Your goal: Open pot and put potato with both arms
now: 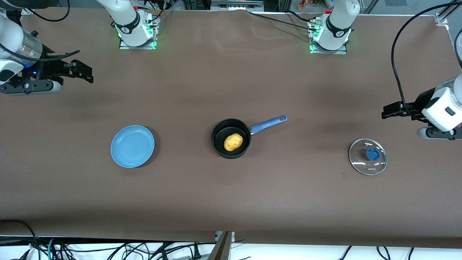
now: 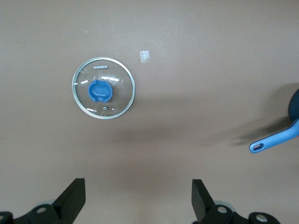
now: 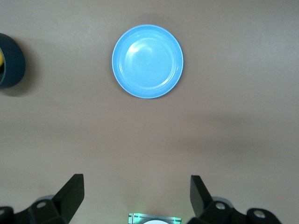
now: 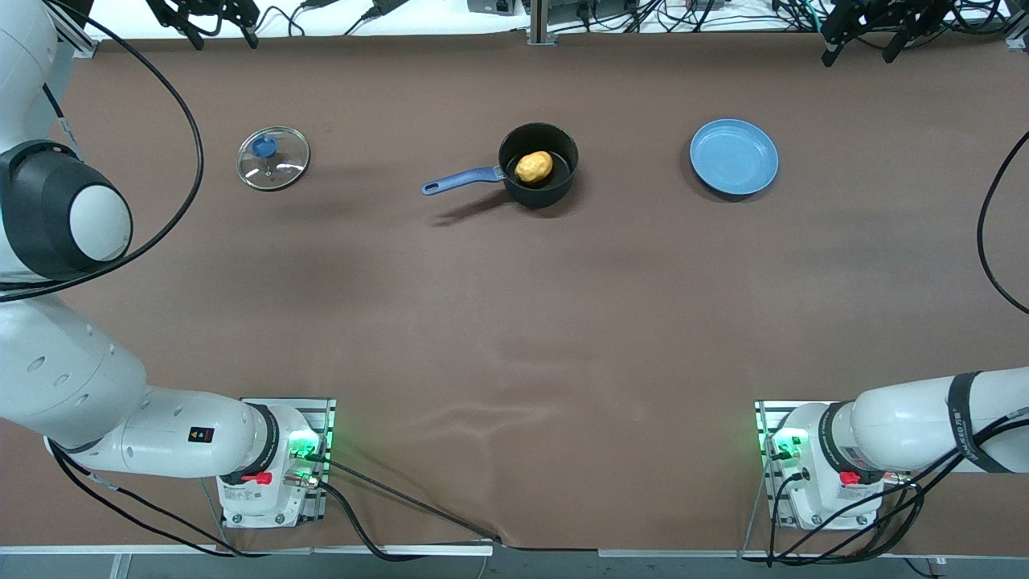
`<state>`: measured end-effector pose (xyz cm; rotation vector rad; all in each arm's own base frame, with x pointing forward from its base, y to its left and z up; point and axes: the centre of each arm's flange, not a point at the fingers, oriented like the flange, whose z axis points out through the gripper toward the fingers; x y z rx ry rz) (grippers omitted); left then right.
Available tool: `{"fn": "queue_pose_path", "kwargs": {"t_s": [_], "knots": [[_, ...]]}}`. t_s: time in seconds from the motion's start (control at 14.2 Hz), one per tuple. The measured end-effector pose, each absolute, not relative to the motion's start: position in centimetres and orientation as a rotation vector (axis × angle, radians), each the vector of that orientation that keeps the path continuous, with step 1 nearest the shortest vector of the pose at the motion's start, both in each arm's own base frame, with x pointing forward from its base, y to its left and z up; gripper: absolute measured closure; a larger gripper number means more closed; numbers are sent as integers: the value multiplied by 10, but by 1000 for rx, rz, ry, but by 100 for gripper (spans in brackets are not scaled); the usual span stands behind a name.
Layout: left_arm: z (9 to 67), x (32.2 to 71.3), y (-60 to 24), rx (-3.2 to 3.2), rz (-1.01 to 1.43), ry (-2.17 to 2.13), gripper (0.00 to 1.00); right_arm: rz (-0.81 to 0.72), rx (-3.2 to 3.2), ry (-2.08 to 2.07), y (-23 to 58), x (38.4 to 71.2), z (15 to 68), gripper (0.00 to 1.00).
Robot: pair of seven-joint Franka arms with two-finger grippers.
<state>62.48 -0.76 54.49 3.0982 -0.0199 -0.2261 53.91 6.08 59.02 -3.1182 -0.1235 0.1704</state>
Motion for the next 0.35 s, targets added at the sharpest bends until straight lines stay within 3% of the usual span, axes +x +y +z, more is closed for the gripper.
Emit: {"fn": "queue_pose_path", "kwargs": {"t_s": [0.35], "knots": [[542,626,-27,3100,-228,-66,0,127,-3122,-131,62,542,603,0]]}}
